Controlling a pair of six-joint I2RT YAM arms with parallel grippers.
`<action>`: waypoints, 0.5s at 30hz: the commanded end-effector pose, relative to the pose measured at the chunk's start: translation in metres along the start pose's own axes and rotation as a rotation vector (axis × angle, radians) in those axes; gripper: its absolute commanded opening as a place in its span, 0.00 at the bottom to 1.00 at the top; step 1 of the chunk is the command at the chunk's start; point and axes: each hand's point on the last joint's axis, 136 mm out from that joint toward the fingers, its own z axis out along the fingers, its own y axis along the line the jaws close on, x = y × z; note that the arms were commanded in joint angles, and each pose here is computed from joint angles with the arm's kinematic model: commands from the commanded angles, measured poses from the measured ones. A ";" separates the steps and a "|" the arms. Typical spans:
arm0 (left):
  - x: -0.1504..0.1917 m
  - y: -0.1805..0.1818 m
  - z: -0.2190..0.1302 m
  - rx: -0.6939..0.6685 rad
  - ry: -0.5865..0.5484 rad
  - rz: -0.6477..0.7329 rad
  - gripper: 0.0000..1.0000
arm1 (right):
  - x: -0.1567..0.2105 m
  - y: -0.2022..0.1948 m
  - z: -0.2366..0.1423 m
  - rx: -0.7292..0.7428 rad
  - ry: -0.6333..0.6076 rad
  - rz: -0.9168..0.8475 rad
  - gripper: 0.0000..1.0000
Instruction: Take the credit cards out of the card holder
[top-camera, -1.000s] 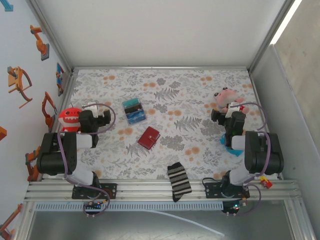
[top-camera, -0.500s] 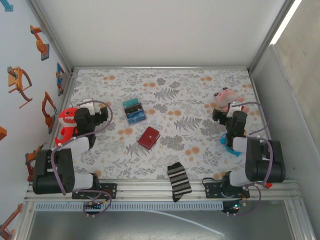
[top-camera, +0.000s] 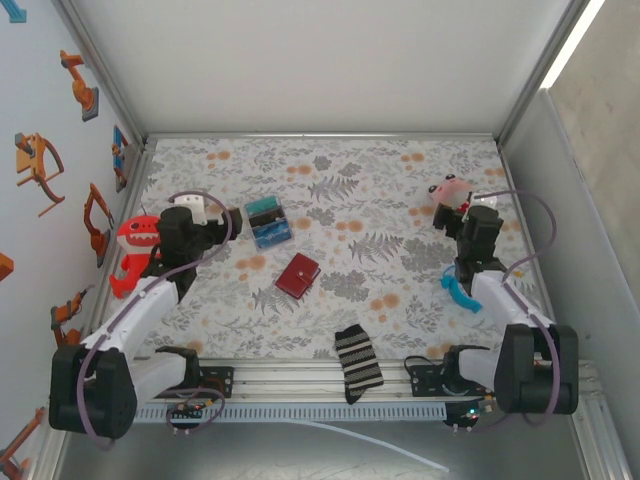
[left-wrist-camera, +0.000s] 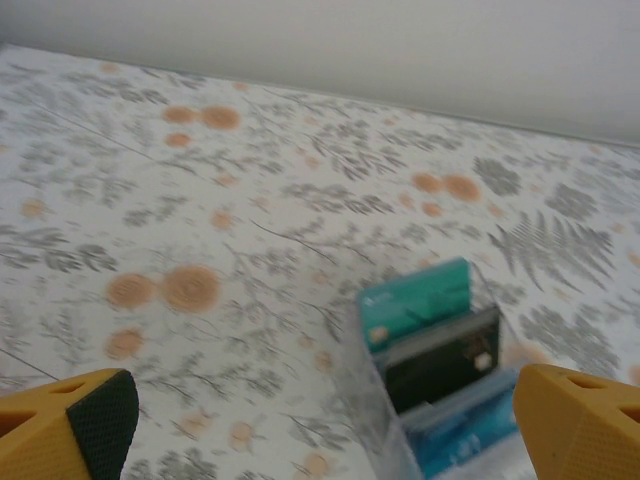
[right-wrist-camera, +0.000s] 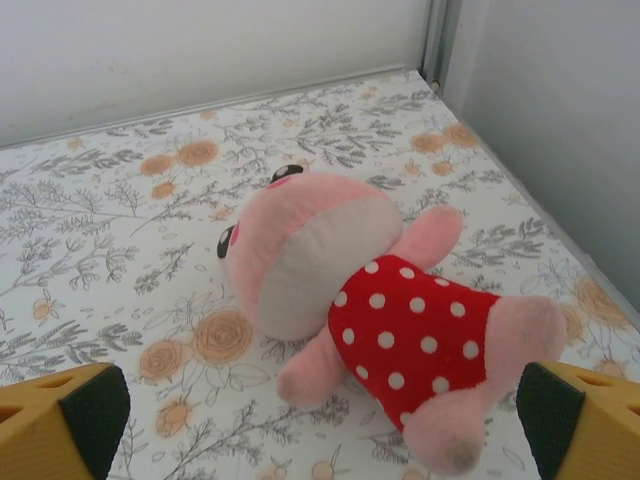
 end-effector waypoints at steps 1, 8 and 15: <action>0.029 -0.030 -0.015 0.099 0.108 -0.050 0.97 | 0.008 -0.006 -0.017 0.091 0.095 0.034 0.99; 0.077 -0.068 -0.031 0.146 0.264 -0.027 0.97 | 0.019 0.022 -0.046 0.102 0.222 0.014 0.99; 0.125 -0.118 -0.031 0.246 0.427 0.104 0.97 | 0.033 0.041 -0.062 0.090 0.327 0.029 1.00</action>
